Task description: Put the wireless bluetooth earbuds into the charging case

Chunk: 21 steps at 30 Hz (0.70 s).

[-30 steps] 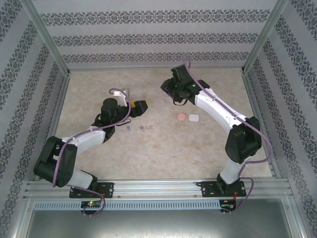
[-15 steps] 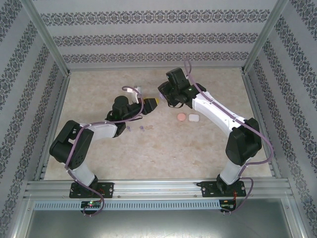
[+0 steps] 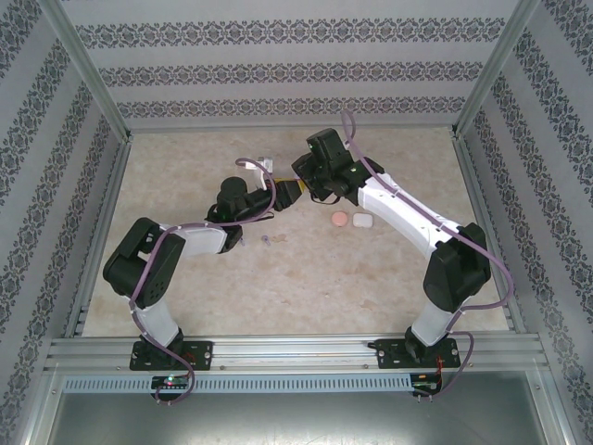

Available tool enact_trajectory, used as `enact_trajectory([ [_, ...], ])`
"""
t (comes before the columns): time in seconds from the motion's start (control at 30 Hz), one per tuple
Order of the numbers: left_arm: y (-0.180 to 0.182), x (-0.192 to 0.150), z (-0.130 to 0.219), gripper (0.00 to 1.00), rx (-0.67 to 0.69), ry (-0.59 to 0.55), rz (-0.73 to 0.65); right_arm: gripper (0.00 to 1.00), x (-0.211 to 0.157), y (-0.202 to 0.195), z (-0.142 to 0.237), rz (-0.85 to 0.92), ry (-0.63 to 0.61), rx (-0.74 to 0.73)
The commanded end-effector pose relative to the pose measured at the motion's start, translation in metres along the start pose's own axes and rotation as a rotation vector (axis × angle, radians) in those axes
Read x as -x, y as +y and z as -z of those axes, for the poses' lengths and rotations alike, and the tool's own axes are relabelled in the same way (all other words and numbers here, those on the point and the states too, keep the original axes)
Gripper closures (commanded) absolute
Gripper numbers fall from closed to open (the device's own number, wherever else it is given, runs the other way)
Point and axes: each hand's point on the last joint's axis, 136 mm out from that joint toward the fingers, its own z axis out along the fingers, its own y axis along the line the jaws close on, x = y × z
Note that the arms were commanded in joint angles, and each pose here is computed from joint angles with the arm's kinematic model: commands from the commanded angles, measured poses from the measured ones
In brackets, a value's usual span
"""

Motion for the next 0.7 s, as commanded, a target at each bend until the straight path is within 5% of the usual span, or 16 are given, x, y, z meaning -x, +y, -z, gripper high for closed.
enact_trajectory([
  [0.0,-0.018,0.015,-0.006,0.48,-0.055,-0.057,-0.026,0.66,0.001,0.008,0.01,-0.001,-0.023,0.03],
  [0.67,-0.013,0.027,-0.005,0.77,-0.021,-0.131,-0.033,0.66,-0.004,0.006,0.011,0.004,-0.014,0.032],
])
